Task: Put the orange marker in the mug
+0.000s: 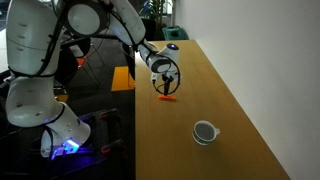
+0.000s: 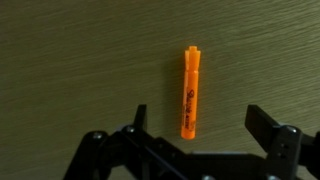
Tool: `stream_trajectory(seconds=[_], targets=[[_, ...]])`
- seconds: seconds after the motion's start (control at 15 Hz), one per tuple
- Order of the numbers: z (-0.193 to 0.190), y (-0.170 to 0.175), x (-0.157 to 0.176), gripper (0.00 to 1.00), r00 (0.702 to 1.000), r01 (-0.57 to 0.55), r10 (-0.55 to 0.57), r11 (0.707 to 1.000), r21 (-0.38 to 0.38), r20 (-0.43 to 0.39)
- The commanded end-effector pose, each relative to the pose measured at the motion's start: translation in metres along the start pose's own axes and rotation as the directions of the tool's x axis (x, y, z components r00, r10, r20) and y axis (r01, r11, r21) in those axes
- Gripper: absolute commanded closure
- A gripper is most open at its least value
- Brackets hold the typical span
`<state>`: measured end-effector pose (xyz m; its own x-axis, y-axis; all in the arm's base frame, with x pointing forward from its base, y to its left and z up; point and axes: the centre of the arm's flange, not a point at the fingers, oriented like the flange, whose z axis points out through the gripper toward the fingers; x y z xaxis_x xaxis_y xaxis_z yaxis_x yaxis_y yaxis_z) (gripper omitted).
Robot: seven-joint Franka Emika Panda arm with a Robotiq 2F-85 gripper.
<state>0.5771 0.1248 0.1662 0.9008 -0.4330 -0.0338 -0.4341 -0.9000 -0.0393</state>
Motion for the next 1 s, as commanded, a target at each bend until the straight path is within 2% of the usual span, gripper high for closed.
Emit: stream_trajectory(seconds=[0.0,0.67,0.93], targets=[[0.021,-0.001,0.004,0.00,0.999,-0.008,0.009,1.000,0.011,-0.040],[0.051,-0.013,0.020,0.00,0.999,0.000,0.000,1.000,-0.008,-0.034],[0.056,-0.018,0.028,0.04,0.999,0.000,0.000,1.000,0.001,-0.033]])
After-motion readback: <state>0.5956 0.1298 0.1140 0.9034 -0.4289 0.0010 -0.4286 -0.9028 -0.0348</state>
